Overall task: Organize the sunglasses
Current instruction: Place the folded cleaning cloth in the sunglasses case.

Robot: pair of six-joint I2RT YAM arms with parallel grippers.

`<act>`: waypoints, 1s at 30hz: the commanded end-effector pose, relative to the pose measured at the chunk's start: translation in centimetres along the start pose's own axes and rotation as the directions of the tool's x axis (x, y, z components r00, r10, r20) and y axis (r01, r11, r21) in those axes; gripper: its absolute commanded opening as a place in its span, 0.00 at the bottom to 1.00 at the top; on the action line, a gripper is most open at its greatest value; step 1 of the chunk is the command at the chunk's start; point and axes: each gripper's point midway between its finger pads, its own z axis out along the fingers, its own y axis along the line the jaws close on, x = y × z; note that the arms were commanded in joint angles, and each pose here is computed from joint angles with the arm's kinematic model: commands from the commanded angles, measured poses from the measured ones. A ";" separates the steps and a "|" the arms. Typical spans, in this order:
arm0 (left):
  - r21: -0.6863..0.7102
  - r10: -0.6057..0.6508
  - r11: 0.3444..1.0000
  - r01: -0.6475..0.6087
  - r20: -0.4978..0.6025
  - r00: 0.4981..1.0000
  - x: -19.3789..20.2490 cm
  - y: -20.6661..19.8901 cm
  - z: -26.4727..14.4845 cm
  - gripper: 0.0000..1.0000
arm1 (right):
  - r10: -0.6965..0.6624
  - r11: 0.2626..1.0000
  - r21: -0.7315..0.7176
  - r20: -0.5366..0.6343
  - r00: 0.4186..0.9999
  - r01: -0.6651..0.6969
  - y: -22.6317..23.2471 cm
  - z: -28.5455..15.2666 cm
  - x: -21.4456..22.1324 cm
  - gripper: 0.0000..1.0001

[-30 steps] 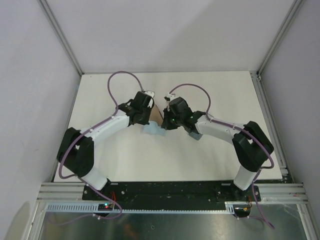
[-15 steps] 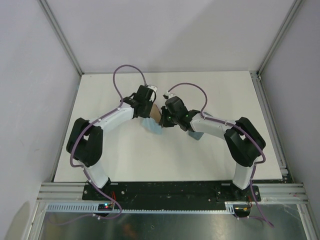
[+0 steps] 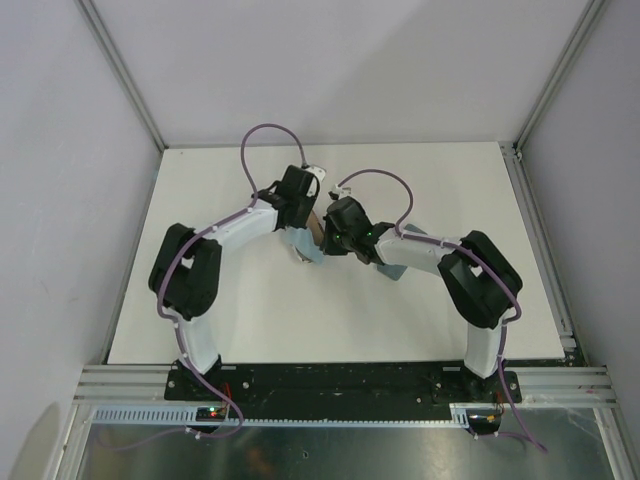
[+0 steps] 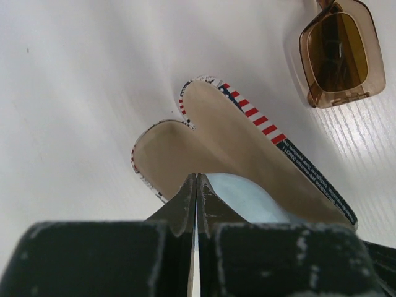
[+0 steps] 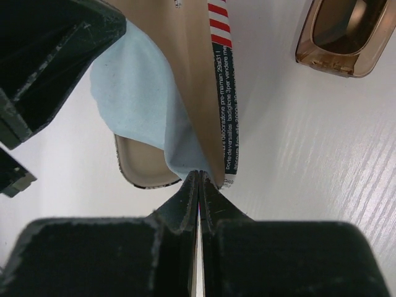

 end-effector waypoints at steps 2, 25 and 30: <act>0.004 0.028 1.000 -0.028 0.079 0.996 -3.2 0.2 1.0 0.00 | 0.018 1.000 -0.003 0.093 0.996 -0.017 1.0 0.3 -2.6 0.00; 0.001 0.059 0.998 -0.060 0.093 0.994 -5.5 -0.2 4.5 0.00 | 0.053 0.999 0.000 0.112 0.992 -0.053 -0.9 1.3 -4.1 0.00; -0.005 0.060 0.998 -0.060 0.086 0.994 -5.3 -0.2 4.8 0.00 | 0.055 0.998 0.003 0.119 0.991 -0.056 -1.0 1.3 -4.5 0.00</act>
